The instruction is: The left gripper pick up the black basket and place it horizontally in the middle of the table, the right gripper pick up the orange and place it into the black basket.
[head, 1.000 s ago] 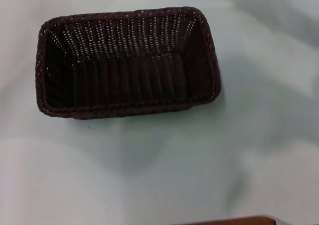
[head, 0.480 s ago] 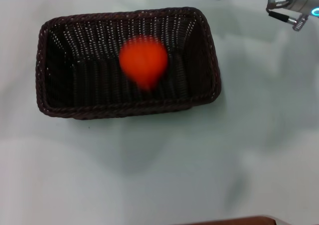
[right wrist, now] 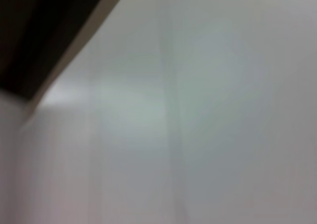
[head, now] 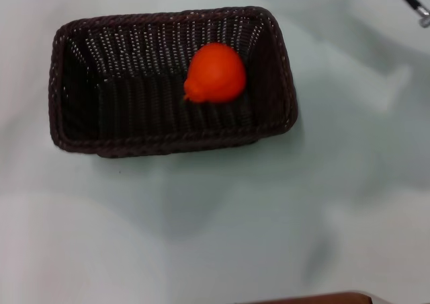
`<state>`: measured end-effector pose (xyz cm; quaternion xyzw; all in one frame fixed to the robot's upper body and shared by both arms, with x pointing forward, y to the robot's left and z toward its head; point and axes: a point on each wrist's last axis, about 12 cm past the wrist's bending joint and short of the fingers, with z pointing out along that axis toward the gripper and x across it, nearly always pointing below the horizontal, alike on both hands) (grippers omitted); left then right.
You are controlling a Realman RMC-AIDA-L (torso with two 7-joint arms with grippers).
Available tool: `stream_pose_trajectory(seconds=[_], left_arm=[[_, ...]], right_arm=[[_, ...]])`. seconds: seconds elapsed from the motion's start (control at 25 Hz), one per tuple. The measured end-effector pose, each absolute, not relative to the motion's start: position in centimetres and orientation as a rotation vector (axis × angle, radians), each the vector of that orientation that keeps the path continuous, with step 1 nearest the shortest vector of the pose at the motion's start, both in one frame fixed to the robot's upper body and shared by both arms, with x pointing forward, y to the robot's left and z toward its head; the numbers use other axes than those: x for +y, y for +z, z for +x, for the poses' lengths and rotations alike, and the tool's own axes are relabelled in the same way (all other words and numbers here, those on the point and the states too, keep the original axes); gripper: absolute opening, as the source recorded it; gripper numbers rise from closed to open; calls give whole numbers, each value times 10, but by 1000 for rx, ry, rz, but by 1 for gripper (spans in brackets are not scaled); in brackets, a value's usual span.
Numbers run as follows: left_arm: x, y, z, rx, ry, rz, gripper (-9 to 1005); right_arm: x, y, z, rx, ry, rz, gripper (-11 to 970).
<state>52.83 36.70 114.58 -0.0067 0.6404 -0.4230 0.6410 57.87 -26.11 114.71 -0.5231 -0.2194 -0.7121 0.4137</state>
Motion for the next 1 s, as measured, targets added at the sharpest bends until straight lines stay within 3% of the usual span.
stream_pose_trajectory(seconds=[0.28, 0.52, 1.0], left_arm=[[373, 1132, 509, 1231, -786, -35, 877], [371, 1104, 483, 982, -462, -113, 876], [375, 1093, 472, 963, -336, -167, 875]], right_arm=[[-298, 1122, 565, -118, -2116, -1297, 894], [-318, 1109, 555, 120, -2243, -1312, 930], [-326, 1099, 553, 270, -2269, -1351, 928]])
